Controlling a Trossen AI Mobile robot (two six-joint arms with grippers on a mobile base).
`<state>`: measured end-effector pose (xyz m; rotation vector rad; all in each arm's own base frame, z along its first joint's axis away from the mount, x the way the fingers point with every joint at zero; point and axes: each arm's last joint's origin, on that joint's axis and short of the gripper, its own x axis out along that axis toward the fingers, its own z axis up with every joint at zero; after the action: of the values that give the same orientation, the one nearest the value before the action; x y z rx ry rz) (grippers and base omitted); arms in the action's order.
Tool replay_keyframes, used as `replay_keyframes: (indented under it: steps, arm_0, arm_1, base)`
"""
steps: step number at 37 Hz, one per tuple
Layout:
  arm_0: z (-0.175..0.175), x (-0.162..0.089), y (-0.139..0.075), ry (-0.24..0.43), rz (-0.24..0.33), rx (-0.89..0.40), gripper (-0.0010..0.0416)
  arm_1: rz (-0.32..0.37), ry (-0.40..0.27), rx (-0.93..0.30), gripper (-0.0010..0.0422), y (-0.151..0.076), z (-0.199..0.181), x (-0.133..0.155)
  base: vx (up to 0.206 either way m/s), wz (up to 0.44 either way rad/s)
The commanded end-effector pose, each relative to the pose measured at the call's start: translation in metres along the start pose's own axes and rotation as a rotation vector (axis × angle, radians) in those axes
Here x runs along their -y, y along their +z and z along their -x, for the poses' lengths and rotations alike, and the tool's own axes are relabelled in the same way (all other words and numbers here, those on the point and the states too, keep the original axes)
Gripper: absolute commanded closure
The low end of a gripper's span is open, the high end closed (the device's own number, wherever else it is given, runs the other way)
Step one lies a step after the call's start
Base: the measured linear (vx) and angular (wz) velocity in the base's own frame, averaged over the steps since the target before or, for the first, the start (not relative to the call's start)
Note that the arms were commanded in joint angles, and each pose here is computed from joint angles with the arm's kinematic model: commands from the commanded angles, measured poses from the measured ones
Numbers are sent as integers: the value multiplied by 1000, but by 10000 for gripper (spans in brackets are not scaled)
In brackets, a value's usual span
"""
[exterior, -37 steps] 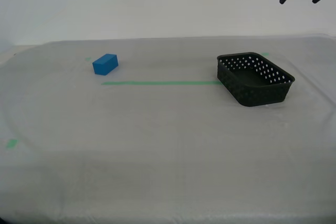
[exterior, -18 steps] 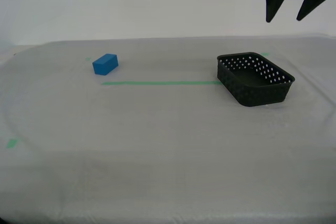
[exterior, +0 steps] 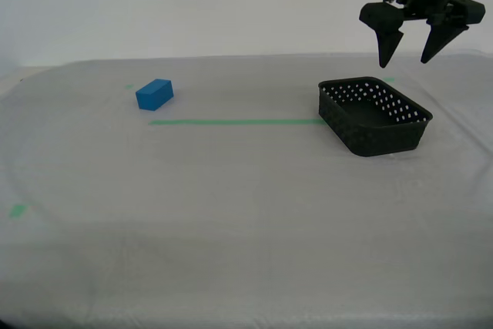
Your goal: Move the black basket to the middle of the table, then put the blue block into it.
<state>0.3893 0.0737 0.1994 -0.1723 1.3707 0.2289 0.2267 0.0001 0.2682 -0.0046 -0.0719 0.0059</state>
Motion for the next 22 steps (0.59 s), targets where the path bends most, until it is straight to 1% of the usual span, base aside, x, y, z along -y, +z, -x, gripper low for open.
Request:
replay_keyframes:
  steps: [1, 11, 22]
  arm_0:
    - [-9, 0, 1, -12, 4, -13, 12]
    - [-32, 2, 5, -31, 4, -13, 12]
    - [-69, 3, 9, -29, 5, -38, 12]
  arm_1:
    - [-2, 0, 3, 412, 0, 0, 0]
    - [-2, 0, 4, 412, 1, 0, 0]
    - [-2, 0, 3, 412, 0, 0, 0]
  base:
    - [0, 0]
    - [0, 0]
    - [0, 0]
